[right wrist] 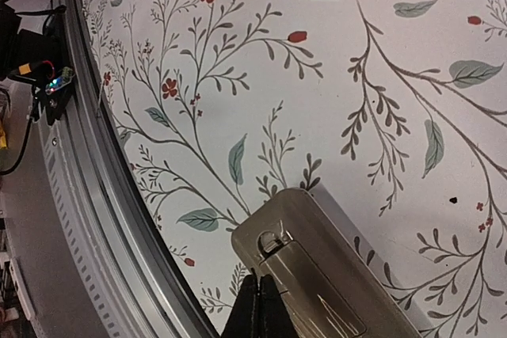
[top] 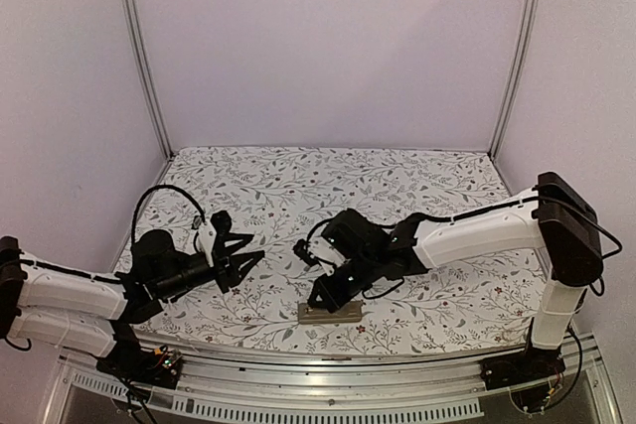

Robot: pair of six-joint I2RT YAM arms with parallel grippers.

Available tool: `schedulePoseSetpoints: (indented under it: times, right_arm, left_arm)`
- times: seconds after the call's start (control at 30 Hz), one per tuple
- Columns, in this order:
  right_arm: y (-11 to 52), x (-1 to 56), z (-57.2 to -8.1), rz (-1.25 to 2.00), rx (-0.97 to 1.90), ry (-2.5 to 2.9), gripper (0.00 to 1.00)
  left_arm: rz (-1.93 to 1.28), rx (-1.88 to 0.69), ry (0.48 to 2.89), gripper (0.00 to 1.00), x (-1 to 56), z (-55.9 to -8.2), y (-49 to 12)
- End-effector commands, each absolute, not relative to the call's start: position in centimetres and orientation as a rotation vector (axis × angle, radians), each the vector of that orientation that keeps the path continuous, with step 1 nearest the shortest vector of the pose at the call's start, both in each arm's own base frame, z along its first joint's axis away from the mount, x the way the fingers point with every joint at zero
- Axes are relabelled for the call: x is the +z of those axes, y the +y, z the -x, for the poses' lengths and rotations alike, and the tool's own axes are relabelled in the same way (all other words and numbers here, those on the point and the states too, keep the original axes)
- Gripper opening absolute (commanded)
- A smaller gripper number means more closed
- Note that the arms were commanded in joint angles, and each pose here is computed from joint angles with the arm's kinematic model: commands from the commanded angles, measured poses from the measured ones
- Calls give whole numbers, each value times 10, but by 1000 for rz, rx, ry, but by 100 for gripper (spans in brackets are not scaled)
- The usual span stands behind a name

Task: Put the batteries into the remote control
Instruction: Press the battery cover on the remote control, then pick up the remote control from the center of the board.

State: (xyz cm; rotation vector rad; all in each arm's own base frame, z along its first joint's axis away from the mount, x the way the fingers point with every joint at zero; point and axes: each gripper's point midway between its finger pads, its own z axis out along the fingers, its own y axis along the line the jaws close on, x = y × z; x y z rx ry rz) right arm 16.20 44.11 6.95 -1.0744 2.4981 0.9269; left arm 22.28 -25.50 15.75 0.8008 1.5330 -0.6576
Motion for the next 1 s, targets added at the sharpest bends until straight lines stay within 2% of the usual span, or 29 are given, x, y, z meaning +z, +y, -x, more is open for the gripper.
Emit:
schedulePoseSetpoints:
  times: [0.0, 0.13, 0.27, 0.3, 0.33, 0.4, 0.47, 0.5, 0.6, 0.77, 0.97]
  right_arm:
    - [431, 30, -151, 1160, 900, 2569, 0]
    - [423, 18, -151, 1153, 846, 2615, 0]
    - [435, 53, -163, 1174, 828, 2540, 0]
    - [439, 67, -165, 1201, 835, 2497, 4]
    - [442, 78, -167, 1215, 844, 2460, 13]
    - [443, 97, -174, 1225, 826, 2368, 48]
    - [439, 109, -180, 1274, 775, 2252, 89]
    - [436, 107, -182, 1305, 739, 2215, 98]
    - [434, 90, -182, 1514, 592, 2094, 99]
    - [439, 42, -167, 1864, 375, 1937, 99]
    - [445, 20, -172, 1889, 310, 1991, 98]
  left_arm:
    - [-697, -576, 1548, 46, 160, -237, -237]
    - [-712, -585, 1549, 46, 160, -237, -240]
    - [-722, -596, 1543, 46, 162, -236, -243]
    - [-717, -597, 1539, 46, 164, -237, -243]
    - [-707, -593, 1534, 47, 166, -237, -242]
    - [-680, -579, 1516, 50, 174, -239, -238]
    - [-637, -573, 1514, 61, 180, -241, -232]
    - [-594, -552, 1517, 67, 183, -244, -226]
    - [-494, -509, 1532, 76, 187, -251, -210]
    - [-358, -450, 1556, 80, 191, -258, -185]
    - [-348, -447, 1553, 80, 188, -253, -177]
